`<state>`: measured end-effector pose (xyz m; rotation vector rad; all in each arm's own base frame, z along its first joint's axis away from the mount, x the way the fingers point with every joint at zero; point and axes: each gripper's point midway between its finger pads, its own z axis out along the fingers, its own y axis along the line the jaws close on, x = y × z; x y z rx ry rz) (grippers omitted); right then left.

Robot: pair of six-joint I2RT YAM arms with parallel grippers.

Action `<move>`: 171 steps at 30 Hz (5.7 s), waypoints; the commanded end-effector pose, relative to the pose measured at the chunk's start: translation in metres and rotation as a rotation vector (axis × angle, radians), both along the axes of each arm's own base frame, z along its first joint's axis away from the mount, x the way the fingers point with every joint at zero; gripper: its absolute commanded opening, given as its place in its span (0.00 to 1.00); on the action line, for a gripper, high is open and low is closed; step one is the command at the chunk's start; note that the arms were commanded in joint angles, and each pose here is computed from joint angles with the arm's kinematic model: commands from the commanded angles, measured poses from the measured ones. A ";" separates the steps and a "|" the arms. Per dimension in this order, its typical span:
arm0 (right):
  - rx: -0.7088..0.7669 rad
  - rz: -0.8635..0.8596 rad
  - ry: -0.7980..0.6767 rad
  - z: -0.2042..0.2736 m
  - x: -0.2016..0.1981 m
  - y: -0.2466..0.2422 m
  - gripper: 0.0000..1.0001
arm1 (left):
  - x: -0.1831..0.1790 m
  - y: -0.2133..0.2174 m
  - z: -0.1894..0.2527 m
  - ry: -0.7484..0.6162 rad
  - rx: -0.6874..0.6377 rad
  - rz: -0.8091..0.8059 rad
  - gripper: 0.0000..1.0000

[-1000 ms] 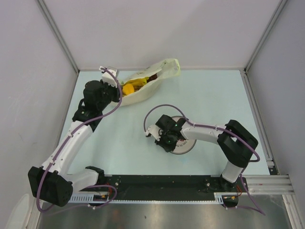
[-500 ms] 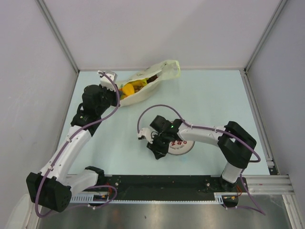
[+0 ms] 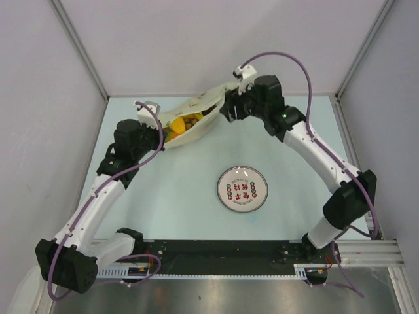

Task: Take the fake fruits out of the plastic bag
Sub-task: Move the plate to the center of the board, then move the plastic bag to the center of the board, then take out the fake fruit from the plastic bag.

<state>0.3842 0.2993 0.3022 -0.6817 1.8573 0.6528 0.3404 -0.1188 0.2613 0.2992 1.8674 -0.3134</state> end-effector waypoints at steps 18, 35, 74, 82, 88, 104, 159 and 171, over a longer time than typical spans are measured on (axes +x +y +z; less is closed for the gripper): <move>-0.292 -0.663 -0.175 -0.077 0.210 -0.109 0.70 | 0.020 -0.013 0.018 -0.040 -0.057 -0.032 0.00; -0.355 -0.977 -0.256 -0.004 0.171 -0.312 0.70 | 0.099 -0.110 0.075 -0.087 -0.179 -0.201 0.00; -0.300 0.081 0.138 -0.170 -0.016 -0.048 0.42 | 0.044 -0.093 0.036 0.059 -0.217 -0.176 0.03; -0.115 0.050 -0.015 -0.088 0.010 -0.032 0.40 | 0.029 -0.081 -0.006 0.140 -0.165 -0.148 0.01; -0.056 0.063 -0.082 -0.068 0.025 -0.009 0.35 | 0.024 -0.081 -0.007 0.149 -0.187 -0.145 0.00; -0.239 0.244 0.128 -0.173 -0.026 0.039 0.25 | 0.005 -0.064 -0.029 0.180 -0.154 -0.099 0.01; -0.216 0.017 -0.104 -0.135 0.080 0.062 0.32 | -0.004 -0.057 -0.050 0.202 -0.148 -0.076 0.00; -0.170 0.187 0.058 -0.140 0.016 0.047 0.32 | 0.004 -0.057 -0.033 0.128 -0.166 -0.071 0.00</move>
